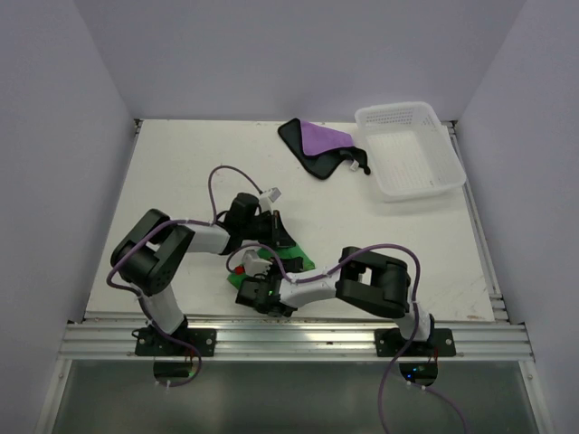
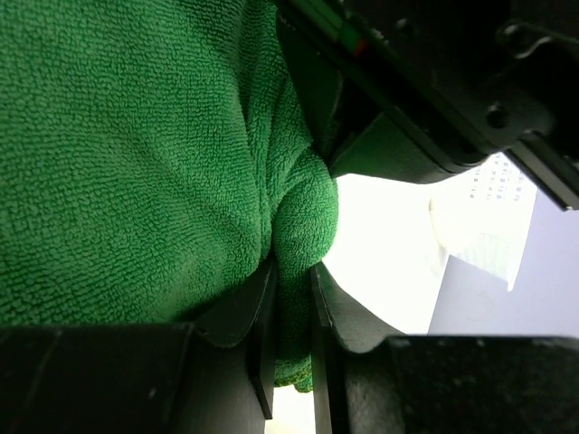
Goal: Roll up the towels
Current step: Roll the towel
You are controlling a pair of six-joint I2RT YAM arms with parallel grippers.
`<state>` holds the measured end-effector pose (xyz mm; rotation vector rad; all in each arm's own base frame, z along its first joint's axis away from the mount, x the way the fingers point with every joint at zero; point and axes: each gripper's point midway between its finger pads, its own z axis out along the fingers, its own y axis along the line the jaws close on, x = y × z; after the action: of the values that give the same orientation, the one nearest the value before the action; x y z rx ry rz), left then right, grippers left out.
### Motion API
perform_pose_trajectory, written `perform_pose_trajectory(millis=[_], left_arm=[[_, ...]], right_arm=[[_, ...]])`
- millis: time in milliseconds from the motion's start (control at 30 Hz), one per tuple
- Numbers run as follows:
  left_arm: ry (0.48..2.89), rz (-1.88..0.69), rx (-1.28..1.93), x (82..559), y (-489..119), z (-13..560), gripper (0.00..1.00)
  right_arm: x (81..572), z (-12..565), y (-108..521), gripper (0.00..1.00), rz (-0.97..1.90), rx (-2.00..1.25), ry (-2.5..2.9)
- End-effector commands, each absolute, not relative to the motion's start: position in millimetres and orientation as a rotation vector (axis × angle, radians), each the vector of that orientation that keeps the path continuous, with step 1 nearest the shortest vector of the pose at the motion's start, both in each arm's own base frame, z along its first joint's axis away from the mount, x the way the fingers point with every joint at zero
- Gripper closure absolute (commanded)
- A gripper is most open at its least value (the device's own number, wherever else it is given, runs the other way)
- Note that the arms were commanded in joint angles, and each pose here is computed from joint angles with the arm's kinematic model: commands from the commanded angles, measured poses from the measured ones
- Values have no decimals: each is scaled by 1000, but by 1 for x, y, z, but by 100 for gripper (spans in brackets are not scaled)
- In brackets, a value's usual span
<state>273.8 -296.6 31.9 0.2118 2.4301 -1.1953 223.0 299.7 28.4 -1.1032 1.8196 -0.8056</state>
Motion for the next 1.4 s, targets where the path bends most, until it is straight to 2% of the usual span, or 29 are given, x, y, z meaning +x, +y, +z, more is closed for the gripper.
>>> perform_pose_trajectory(millis=[0, 33, 167, 300, 633, 900, 1133, 1367], left_arm=[[2535, -1074, 182, 258, -278, -14, 96], [2536, -1066, 177, 258, -277, -15, 97], [2547, -1028, 174, 259, -273, -22, 98], [2562, -1014, 167, 259, -272, -27, 99], [2581, -1019, 137, 252, -268, -33, 100], [2579, -991, 142, 251, -264, -29, 100], [2583, -987, 146, 249, -263, -29, 100], [2571, -995, 146, 247, -262, -24, 100]], right_arm=[[205, 7, 319, 94, -528, -1081, 2003], [204, 13, 321, 92, -483, -1064, 2011], [198, 24, 327, 78, -379, -1049, 2051], [190, 41, 330, 70, -272, -1044, 2069], [176, 77, 324, 55, -91, -981, 2098], [169, 103, 317, 52, 238, -800, 2172], [216, 114, 294, 52, 568, -416, 2298], [231, 91, 298, 51, 844, -236, 2408]])
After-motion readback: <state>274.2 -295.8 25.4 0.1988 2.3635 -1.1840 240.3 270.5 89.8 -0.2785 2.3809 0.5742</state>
